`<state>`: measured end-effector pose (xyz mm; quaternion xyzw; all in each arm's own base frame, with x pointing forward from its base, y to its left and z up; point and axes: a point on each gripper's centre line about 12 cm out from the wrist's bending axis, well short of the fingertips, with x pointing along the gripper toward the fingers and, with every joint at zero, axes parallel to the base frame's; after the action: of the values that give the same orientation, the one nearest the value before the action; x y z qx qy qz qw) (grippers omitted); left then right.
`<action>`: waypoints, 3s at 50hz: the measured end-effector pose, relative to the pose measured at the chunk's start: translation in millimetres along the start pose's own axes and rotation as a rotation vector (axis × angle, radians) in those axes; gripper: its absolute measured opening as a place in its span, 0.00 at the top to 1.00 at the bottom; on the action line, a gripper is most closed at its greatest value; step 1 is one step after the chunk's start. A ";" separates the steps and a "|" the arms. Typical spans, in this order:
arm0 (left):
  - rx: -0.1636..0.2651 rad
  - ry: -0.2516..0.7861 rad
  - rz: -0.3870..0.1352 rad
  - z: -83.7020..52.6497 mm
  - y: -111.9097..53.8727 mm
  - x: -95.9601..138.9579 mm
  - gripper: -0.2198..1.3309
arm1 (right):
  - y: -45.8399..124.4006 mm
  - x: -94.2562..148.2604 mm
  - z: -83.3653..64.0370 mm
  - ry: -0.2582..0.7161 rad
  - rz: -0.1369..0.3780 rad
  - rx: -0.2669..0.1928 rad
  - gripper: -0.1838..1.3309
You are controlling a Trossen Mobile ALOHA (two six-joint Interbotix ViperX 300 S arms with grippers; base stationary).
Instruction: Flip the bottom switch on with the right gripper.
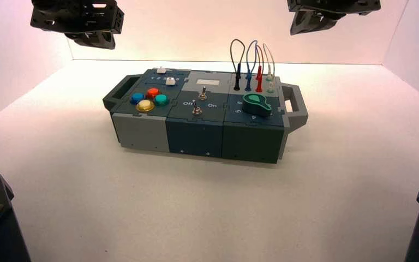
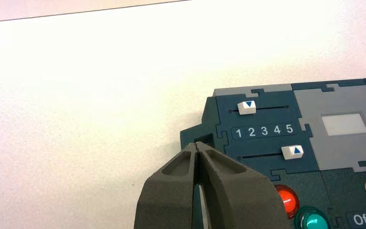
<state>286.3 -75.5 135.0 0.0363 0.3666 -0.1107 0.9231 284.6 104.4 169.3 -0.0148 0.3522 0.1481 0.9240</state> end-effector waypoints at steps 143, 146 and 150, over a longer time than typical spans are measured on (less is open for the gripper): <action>-0.017 0.464 -0.060 -27.5 -9.5 74.2 0.96 | 193.9 26.7 -49.7 0.454 0.357 -0.418 0.97; -0.017 0.465 -0.060 -27.6 -9.6 74.1 0.96 | 195.7 28.8 -48.4 0.445 0.358 -0.425 0.97; -0.014 0.467 -0.061 -27.8 -10.0 74.0 0.96 | 196.7 31.8 -46.5 0.435 0.356 -0.432 0.97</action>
<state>317.7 -94.3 64.2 0.0433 0.5718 -0.1248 0.8097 221.1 294.7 128.8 -0.1793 0.4985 0.3711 0.7626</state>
